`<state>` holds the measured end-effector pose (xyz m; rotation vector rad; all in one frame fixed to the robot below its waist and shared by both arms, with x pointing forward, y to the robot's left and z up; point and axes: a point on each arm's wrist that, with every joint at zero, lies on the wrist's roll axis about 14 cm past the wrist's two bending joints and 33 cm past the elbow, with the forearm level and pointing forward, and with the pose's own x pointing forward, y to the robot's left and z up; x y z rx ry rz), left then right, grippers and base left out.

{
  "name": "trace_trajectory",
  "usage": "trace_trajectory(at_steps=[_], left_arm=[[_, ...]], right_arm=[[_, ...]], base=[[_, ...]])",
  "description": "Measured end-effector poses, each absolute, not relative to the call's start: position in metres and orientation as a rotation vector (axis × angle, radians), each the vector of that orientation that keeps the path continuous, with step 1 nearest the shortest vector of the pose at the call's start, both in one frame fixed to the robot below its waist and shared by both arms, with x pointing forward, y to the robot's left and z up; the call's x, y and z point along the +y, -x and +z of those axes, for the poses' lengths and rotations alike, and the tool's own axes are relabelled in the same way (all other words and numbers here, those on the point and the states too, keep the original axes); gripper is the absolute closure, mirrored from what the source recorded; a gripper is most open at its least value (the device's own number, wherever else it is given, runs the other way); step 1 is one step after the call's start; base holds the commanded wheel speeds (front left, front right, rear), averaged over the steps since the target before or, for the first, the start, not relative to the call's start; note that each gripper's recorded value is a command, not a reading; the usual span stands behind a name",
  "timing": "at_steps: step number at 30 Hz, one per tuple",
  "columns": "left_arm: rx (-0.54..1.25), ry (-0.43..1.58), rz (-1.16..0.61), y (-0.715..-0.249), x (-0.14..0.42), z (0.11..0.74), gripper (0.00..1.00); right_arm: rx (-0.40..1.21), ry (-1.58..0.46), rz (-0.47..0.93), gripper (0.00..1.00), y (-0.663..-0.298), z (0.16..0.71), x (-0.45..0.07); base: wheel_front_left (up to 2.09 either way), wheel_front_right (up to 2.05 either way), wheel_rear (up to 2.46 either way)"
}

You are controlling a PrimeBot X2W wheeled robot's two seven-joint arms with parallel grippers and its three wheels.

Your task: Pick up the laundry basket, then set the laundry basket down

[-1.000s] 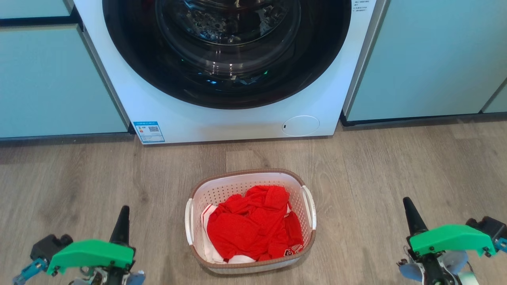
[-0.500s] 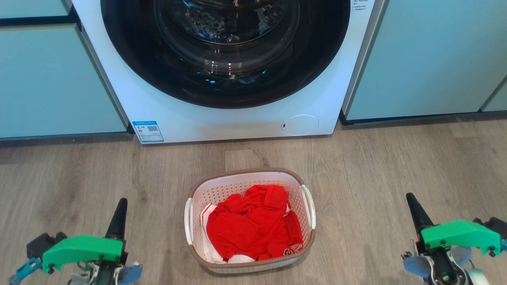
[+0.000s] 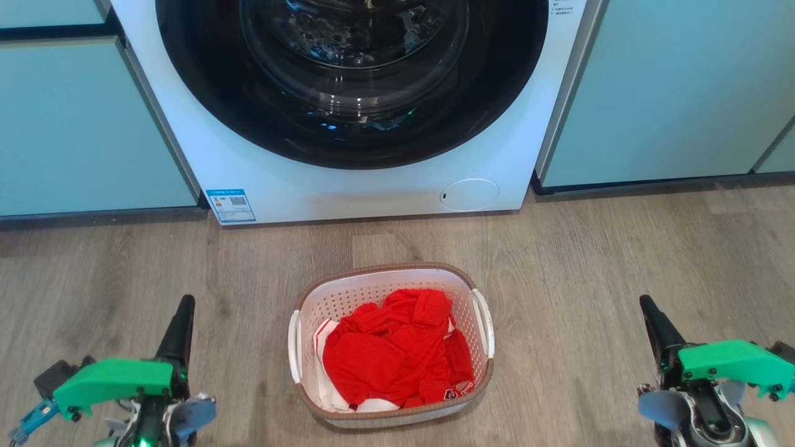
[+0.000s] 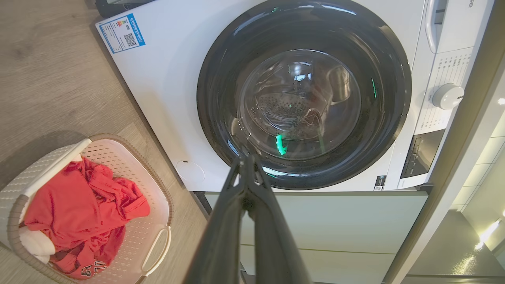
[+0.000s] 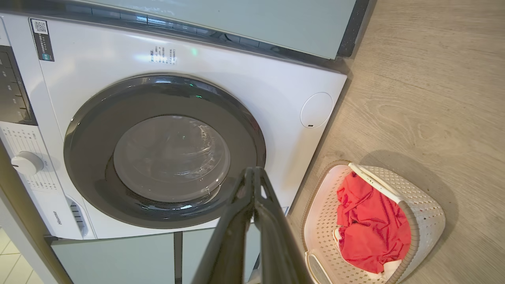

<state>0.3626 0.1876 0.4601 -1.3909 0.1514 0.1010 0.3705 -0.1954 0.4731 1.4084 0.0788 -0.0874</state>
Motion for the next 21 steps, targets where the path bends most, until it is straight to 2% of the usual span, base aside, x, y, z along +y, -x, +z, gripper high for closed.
trace_trajectory(at_steps=[15,21], left_arm=[[0.096,1.564,0.057,-0.374,0.19,0.476,1.0],[0.093,1.572,0.054,-0.374,0.19,0.477,1.0]], right_arm=[[0.052,-1.578,-0.095,1.0,-0.372,0.476,-0.204],[0.045,-1.582,-0.086,1.0,-0.375,0.48,-0.204]], base=[[0.0,0.0,0.0],[0.0,0.0,0.0]])
